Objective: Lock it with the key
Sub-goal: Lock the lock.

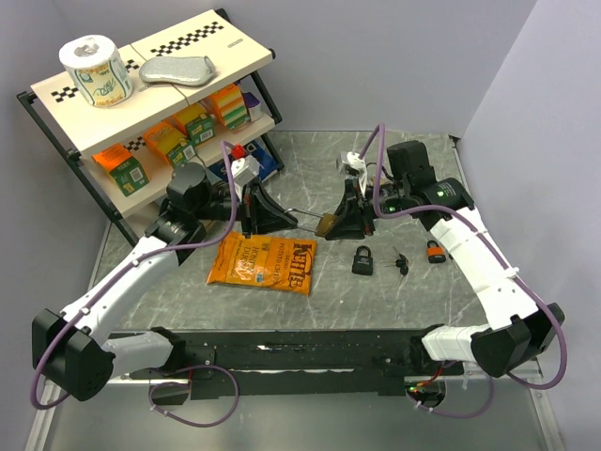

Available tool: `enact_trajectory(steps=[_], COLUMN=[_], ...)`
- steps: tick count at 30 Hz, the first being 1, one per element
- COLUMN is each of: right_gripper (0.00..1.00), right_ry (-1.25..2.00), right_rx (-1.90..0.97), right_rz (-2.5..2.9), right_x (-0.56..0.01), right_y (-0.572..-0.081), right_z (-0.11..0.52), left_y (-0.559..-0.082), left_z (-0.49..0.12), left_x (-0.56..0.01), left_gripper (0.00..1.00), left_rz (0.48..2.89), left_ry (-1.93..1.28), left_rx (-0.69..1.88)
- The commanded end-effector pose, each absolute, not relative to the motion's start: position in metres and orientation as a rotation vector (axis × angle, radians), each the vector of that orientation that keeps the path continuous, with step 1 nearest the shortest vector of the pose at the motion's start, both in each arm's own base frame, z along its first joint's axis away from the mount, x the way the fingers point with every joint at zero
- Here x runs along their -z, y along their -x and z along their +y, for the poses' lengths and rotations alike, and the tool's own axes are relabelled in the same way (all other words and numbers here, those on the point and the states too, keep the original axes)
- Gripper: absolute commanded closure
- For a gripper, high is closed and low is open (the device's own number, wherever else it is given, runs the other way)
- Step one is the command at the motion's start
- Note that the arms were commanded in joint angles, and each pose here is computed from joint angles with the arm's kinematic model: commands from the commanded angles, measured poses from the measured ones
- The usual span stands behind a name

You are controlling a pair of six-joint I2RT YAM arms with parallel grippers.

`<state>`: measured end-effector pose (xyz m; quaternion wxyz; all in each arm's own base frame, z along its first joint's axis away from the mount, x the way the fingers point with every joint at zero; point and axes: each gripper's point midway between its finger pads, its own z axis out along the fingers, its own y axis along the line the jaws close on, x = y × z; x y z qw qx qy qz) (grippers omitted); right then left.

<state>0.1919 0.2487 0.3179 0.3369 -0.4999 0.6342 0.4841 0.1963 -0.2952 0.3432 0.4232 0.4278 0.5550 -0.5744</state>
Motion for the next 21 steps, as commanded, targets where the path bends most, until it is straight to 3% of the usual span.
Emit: enact_trajectory(steps=[1, 21], right_gripper=[1.0, 1.0], right_ry=[1.329, 1.388], right_rx=[-1.336, -1.351], right_rz=[1.389, 1.215], right_x=[-0.372, -0.394], right_y=[-0.193, -0.196], right_z=[0.272, 0.299], left_y=[-0.173, -0.144], left_z=[-0.318, -0.356], left_x=[-0.338, -0.302], left_gripper=[0.99, 0.99], left_rz=[1.317, 1.327], left_ry=[-1.145, -1.302], left_rx=[1.506, 1.673])
